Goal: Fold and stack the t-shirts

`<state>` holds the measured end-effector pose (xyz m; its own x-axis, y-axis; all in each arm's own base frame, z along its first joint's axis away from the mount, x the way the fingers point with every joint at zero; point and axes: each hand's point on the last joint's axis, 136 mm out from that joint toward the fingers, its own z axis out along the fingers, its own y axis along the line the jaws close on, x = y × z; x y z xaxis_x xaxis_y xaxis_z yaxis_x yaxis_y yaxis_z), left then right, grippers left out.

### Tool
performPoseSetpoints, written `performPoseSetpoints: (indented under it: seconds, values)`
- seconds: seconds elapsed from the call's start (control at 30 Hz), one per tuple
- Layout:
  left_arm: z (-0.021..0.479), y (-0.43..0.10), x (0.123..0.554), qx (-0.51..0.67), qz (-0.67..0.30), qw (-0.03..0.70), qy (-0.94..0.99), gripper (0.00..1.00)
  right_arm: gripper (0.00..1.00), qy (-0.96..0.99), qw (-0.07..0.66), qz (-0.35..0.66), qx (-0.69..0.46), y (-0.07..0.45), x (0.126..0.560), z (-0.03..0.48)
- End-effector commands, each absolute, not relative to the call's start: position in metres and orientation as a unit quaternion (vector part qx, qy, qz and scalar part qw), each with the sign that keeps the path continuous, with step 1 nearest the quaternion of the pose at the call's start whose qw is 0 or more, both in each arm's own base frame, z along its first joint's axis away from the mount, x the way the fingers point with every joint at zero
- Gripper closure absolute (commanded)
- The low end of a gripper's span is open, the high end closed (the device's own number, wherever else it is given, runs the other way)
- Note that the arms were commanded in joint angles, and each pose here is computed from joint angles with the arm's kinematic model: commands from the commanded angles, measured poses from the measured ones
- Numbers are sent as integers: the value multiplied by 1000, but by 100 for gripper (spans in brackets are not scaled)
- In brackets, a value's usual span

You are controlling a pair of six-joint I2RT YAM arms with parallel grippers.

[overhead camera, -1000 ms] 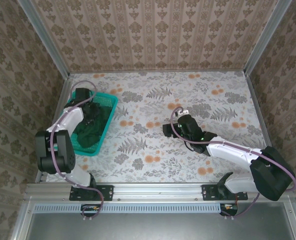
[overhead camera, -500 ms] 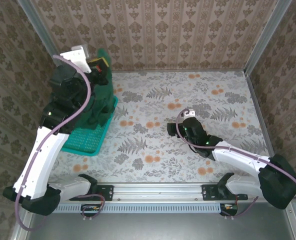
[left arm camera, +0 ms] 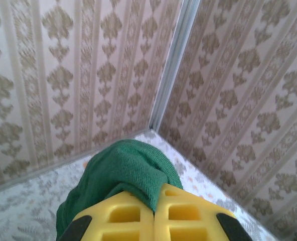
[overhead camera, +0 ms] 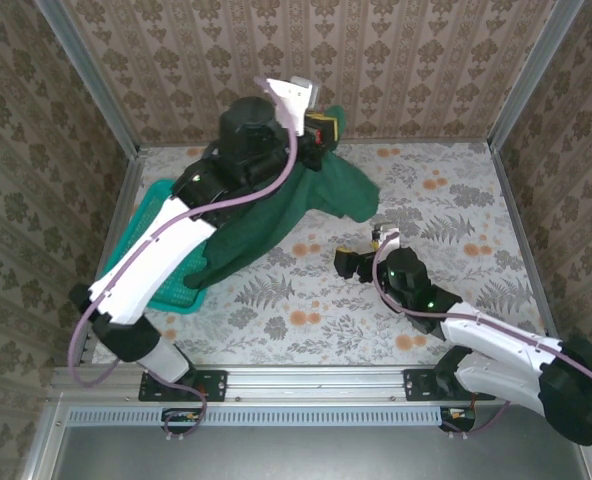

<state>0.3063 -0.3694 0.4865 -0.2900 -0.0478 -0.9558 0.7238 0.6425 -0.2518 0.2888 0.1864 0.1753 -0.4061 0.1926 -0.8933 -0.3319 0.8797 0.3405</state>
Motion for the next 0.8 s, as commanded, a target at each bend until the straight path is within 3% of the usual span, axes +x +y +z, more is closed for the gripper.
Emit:
performPoseSetpoints:
  seconds: [0.0, 0.03, 0.07, 0.2, 0.23, 0.4, 0.53, 0.77]
  values:
    - [461, -394, 314, 242, -376, 489, 749, 91, 0, 767, 574, 283, -52, 192, 284, 200]
    - [445, -400, 321, 241, -378, 464, 764, 83, 0, 766, 576, 281, -48, 190, 284, 200]
    - [427, -407, 327, 245, -375, 434, 782, 68, 1, 766, 577, 279, -44, 189, 285, 199]
    - [371, -391, 352, 229, -279, 367, 858, 22, 0, 775, 571, 268, -31, 184, 289, 194]
    - [361, -378, 360, 215, -249, 362, 872, 17, 1, 778, 569, 264, -27, 182, 291, 193]
    - [347, -310, 369, 141, -214, 394, 883, 0, 1, 816, 535, 221, -8, 175, 303, 172]
    - [333, -222, 361, 27, -202, 429, 880, 0, 0, 869, 460, 182, -26, 189, 316, 144]
    - [278, -92, 324, -122, -130, 419, 890, 0, 7, 936, 316, 130, -82, 247, 331, 92]
